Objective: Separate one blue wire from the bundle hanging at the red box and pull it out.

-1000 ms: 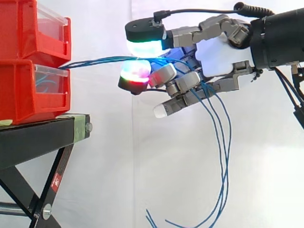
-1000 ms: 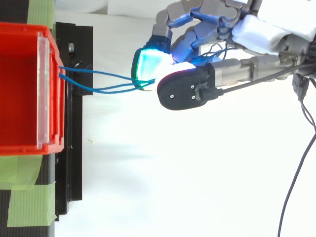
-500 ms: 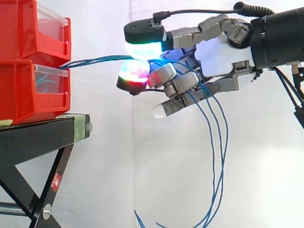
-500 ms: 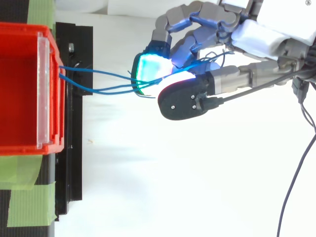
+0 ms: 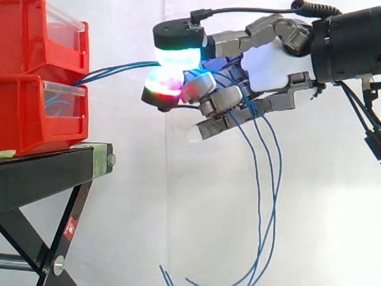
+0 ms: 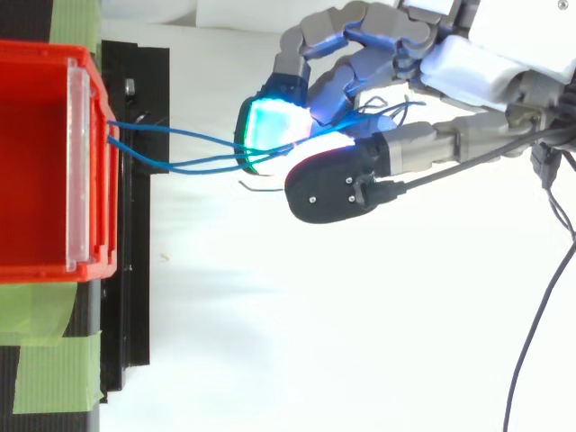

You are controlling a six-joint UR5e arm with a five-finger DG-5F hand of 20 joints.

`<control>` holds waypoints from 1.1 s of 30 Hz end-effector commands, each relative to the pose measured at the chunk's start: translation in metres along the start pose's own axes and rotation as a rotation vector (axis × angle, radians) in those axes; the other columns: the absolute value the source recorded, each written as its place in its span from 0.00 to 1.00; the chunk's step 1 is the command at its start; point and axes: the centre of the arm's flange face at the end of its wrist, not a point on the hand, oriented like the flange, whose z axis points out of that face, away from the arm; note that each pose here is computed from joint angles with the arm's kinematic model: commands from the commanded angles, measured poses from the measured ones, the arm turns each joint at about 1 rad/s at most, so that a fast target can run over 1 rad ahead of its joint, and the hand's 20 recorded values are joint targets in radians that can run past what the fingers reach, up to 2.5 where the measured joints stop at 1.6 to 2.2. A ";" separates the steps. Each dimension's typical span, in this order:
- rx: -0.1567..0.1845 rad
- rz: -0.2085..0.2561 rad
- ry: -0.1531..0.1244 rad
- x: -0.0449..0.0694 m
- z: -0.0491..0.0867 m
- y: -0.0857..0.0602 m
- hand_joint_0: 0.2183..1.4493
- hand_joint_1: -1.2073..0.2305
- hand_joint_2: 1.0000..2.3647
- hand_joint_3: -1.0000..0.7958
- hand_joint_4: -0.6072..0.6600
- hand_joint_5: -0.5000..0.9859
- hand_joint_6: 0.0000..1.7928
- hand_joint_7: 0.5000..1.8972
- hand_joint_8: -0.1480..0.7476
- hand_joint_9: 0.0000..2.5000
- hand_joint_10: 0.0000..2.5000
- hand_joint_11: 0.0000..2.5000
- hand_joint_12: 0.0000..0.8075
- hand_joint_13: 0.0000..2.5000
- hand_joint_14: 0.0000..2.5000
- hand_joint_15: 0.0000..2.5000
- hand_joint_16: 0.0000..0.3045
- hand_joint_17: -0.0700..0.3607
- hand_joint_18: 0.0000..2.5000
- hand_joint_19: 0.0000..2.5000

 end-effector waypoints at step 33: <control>-0.022 0.011 -0.011 -0.003 0.005 0.010 0.45 0.25 0.02 0.46 0.67 0.15 0.48 0.48 0.47 0.16 0.04 0.69 0.36 0.15 0.49 0.65 0.15 0.40 0.14 0.27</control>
